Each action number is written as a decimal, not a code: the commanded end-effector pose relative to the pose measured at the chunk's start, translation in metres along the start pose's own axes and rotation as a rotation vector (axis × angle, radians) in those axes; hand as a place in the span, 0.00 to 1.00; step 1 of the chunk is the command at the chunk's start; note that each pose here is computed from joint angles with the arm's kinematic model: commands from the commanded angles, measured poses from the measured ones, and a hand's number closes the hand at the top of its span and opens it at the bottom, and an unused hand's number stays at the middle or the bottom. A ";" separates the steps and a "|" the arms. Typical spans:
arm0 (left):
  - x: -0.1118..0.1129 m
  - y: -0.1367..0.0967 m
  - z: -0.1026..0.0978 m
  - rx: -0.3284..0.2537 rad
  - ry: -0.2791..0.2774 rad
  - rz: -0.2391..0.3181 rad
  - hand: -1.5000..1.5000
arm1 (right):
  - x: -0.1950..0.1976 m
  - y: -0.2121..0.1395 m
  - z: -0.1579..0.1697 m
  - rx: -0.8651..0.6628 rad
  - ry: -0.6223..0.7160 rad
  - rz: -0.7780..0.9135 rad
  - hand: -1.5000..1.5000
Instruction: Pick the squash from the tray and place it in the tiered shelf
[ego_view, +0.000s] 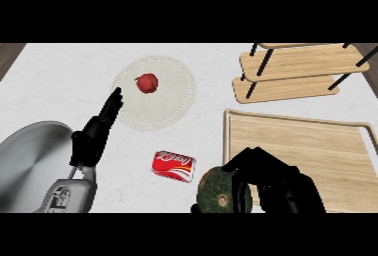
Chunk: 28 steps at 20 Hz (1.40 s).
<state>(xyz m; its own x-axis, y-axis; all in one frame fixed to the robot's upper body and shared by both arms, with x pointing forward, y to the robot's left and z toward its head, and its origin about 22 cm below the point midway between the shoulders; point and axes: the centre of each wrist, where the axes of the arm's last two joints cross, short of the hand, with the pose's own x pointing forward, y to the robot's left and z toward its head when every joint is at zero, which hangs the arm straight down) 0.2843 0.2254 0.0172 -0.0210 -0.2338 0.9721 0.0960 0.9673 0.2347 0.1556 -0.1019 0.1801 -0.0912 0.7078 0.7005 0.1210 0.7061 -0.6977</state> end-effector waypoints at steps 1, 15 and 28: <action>-0.010 0.003 0.003 0.001 0.000 0.014 0.50 | 0.025 -0.026 0.000 -0.142 0.043 0.039 1.00; -0.013 0.007 0.000 0.012 0.004 -0.015 0.50 | 0.058 -0.093 -0.051 -0.391 0.048 0.110 1.00; 0.006 -0.006 -0.010 0.003 0.012 0.003 0.50 | 0.050 -0.154 -0.127 -0.562 0.049 0.163 1.00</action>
<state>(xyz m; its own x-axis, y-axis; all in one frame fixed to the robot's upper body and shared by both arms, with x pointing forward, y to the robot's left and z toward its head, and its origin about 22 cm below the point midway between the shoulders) 0.2838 0.2215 0.0147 -0.0185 -0.2295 0.9731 0.0909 0.9689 0.2302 0.2455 -0.1594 0.3307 -0.0239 0.7964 0.6042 0.6147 0.4883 -0.6194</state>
